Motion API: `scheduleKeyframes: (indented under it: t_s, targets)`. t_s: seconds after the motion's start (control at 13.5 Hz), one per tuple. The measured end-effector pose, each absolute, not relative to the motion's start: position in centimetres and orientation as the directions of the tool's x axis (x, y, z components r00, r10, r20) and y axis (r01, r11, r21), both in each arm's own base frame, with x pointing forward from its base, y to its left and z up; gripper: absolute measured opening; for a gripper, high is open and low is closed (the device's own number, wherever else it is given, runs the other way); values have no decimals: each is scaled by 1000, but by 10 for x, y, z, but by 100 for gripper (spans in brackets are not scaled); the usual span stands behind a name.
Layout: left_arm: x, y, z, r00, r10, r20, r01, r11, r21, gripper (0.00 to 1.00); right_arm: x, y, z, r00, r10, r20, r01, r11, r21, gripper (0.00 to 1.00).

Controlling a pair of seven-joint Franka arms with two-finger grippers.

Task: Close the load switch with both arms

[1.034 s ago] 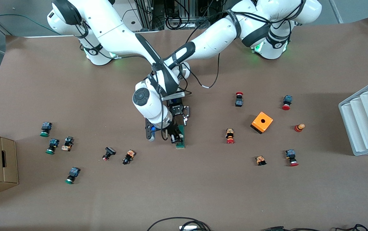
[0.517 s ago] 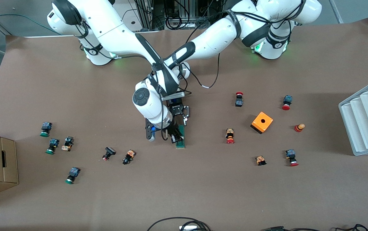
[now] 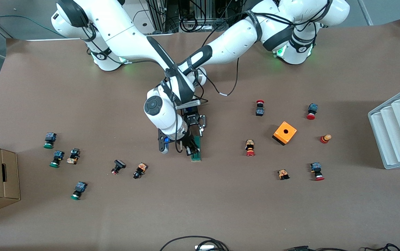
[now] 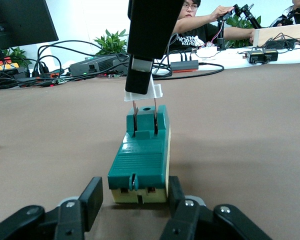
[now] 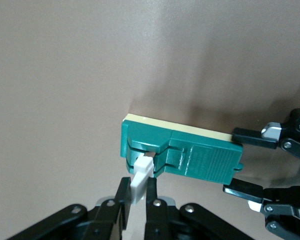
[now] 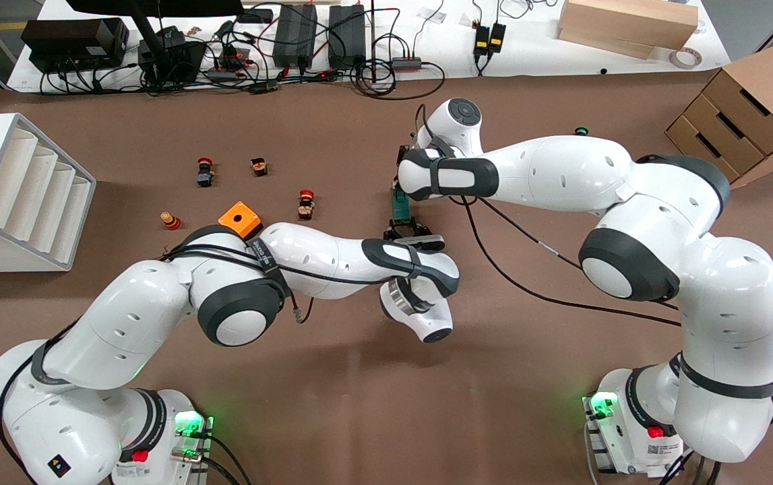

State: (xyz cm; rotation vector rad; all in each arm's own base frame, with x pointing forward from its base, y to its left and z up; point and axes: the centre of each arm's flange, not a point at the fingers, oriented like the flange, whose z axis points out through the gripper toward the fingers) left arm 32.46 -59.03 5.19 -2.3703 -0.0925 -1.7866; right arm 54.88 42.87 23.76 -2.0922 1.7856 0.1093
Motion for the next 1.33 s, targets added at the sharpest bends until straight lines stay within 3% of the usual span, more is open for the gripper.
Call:
scheduleKeyframes:
  t_s: [1.33]
  targets:
    - [325,-591,52,281,-55,958,151,-983,-100,62,574,428,234,161,-935,-317,-970,-90,-226,20]
